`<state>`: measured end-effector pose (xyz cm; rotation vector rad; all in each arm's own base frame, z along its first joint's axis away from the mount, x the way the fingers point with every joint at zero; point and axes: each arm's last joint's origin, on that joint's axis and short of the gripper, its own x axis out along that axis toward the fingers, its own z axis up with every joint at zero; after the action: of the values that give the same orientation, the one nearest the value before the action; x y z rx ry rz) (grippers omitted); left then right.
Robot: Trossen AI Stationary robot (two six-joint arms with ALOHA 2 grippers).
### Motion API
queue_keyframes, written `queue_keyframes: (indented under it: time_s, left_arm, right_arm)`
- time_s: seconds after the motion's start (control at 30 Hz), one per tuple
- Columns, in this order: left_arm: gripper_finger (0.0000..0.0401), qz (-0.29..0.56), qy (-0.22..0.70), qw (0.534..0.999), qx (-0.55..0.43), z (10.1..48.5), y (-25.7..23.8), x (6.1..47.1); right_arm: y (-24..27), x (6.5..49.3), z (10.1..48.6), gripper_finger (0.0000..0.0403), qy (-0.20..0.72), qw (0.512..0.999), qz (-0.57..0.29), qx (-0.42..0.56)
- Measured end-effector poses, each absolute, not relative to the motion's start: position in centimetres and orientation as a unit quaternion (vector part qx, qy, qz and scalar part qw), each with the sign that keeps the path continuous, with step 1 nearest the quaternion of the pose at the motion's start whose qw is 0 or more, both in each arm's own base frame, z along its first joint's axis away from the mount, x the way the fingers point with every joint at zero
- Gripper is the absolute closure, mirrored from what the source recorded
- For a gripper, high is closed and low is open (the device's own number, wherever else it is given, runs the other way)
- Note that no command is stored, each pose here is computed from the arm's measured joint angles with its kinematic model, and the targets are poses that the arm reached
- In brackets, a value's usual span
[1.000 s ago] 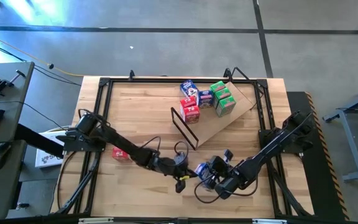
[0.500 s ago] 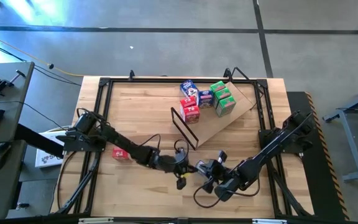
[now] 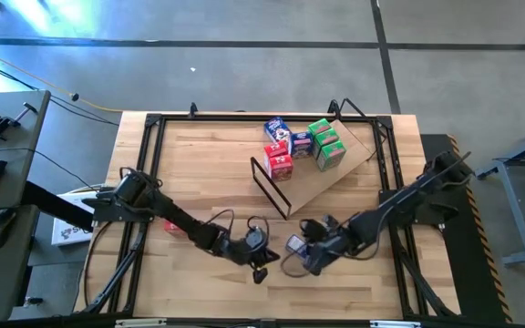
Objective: Stack cereal on shelf
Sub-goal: Put the bottom blue cereal box on the shelf aligned with the other blue cereal boxes
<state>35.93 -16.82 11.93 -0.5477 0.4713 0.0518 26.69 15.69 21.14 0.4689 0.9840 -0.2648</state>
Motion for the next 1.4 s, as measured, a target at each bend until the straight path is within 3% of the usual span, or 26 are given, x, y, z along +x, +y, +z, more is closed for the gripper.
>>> queue_keyframes:
  time_s: [0.2,0.37,0.63,1.1,1.4]
  left_arm:
    - [0.0401,0.035,0.203,0.949,-0.24,12.6,-17.4,35.0]
    - [0.0401,0.005,0.166,0.946,-0.277,11.0,-16.8,32.6]
    - [0.0401,-0.012,0.109,0.942,-0.316,10.2,-16.0,29.4]
    - [0.0401,-0.02,0.109,0.949,-0.295,10.2,-16.3,29.2]
    - [0.0401,-0.027,0.102,0.95,-0.293,10.4,-16.4,29.1]
  right_arm:
    - [15.3,28.1,21.8,0.0156,0.46,0.853,-0.089,0.231]
    - [14.8,29.9,22.1,0.0113,0.468,0.849,-0.11,0.219]
    - [15.0,32.7,21.4,0.0109,0.547,0.801,-0.163,0.177]
    - [14.9,35.4,19.1,0.0112,0.605,0.75,-0.178,0.201]
    - [15.3,35.3,18.5,0.0177,0.598,0.752,-0.175,0.215]
